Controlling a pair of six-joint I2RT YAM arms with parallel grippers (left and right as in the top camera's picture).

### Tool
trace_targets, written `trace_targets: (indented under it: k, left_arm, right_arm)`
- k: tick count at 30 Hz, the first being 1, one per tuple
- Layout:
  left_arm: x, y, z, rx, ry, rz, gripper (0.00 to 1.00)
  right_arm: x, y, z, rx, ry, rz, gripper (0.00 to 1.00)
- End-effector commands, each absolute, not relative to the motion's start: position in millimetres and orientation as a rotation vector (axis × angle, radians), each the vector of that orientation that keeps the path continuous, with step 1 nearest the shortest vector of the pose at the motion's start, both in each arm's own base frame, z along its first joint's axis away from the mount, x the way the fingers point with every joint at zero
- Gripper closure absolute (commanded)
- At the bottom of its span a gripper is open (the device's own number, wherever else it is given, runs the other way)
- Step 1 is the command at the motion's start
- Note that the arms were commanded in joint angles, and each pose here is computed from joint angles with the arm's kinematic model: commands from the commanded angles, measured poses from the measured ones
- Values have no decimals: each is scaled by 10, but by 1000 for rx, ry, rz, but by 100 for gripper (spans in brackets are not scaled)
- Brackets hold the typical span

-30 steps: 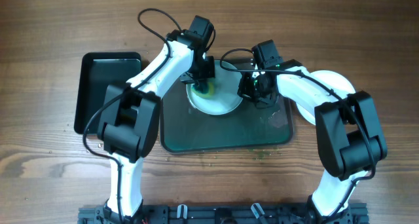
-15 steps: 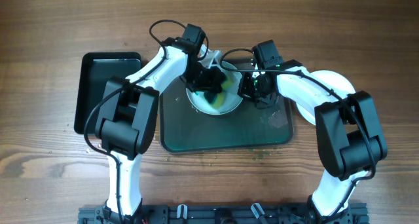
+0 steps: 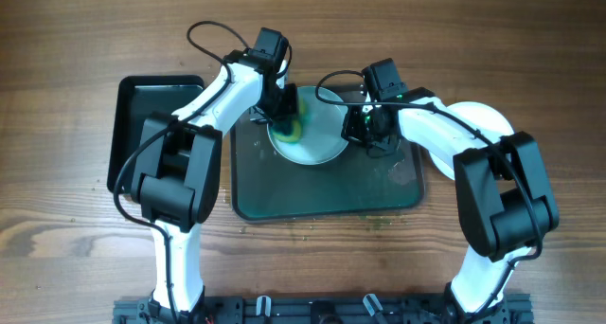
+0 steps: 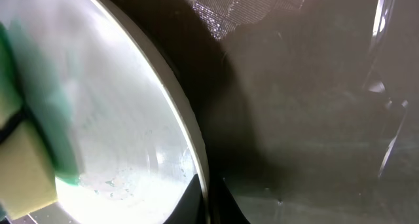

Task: Clean dirty plates on tray and stack at the side

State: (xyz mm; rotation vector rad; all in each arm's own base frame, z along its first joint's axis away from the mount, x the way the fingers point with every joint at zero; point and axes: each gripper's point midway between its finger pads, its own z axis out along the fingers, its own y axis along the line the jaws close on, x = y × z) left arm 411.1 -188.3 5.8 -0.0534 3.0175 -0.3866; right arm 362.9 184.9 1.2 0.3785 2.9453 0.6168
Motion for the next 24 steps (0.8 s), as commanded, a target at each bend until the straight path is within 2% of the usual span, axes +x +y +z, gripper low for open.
trace_targets:
  k: [1, 3, 6, 9, 11, 14, 19, 22, 24]
  left_arm:
    - [4035, -2357, 44, 293, 2950, -715, 96]
    - [4141, -2257, 10, 249, 2936, -615, 96]
    - [4353, -1557, -108, -180, 2908, -45, 96]
    - [4331, -1224, -57, -299, 2863, 212, 96]
    - [4295, -1241, 95, -359, 2890, 175, 96]
    - [4348, -1467, 651, -383, 2900, -105, 96]
    - [4359, -1225, 1576, -415, 2758, -233, 96]
    - [4307, -1059, 1753, -423, 2735, -223, 96]
    - [4270, -1031, 1737, -433, 2752, -218, 96]
  right_arm:
    - [3550, 1768, -133, 405, 2978, 558, 96]
    - [3549, 1767, -133, 405, 2979, 558, 96]
    - [3551, 1768, -133, 405, 2978, 558, 96]
    - [3549, 1769, -132, 391, 2979, 558, 96]
    - [3549, 1775, -130, 373, 2979, 563, 96]
    - [3557, 1856, -94, 254, 2969, 627, 96]
    - [3602, 1846, 142, 58, 2905, 609, 96]
    - [3656, 1617, 420, 55, 2836, 401, 96]
    - [3647, 1402, 691, 27, 2758, 152, 96]
